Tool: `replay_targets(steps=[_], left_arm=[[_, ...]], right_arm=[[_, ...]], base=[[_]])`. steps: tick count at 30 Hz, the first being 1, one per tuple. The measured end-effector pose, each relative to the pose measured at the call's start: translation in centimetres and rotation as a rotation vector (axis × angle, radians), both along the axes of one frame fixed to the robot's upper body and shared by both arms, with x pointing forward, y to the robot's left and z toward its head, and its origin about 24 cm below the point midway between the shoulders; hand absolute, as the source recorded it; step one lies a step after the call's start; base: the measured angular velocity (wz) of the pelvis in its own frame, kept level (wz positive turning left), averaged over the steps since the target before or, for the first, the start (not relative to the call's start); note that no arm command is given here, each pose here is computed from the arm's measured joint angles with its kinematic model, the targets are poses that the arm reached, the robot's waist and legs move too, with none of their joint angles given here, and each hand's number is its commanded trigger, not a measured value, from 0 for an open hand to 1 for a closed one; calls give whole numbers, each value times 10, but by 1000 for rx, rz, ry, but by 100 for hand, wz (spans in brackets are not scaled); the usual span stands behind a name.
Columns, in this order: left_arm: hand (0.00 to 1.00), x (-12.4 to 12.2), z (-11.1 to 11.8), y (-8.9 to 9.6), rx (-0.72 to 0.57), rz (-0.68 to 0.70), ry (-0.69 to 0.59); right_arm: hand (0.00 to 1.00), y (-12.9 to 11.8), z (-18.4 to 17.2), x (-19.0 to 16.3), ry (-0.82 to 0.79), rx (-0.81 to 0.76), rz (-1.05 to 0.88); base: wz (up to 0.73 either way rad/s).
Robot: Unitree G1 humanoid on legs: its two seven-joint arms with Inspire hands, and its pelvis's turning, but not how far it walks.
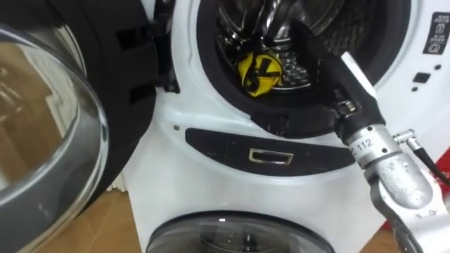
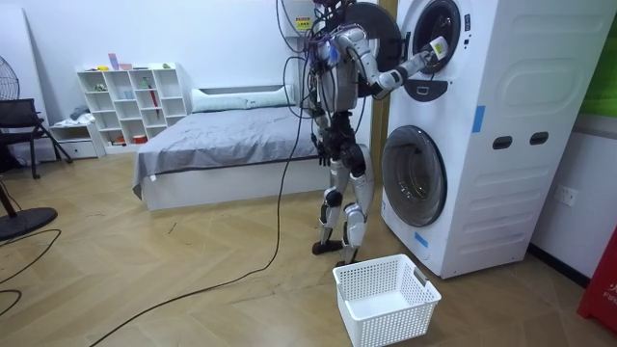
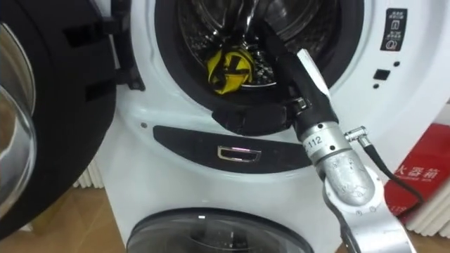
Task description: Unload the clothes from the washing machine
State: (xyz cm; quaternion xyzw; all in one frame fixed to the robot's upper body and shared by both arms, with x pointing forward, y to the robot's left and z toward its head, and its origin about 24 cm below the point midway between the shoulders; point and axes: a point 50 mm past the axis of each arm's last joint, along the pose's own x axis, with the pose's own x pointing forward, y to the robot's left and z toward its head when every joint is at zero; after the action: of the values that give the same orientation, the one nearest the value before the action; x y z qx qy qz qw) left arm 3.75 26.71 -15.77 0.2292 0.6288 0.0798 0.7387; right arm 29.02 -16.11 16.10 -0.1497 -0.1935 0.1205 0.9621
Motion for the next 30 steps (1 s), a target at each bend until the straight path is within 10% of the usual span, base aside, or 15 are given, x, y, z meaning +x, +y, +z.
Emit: replay_targets(steps=[16, 30], left_arm=[[0, -2, 0, -1, 0, 1, 0], [0, -20, 0, 4, 14, 59, 41]], right_arm=[[0, 11, 41, -13, -181, 13, 26], [0, -30, 60, 10, -227, 22, -258]], base=[[3], [11]])
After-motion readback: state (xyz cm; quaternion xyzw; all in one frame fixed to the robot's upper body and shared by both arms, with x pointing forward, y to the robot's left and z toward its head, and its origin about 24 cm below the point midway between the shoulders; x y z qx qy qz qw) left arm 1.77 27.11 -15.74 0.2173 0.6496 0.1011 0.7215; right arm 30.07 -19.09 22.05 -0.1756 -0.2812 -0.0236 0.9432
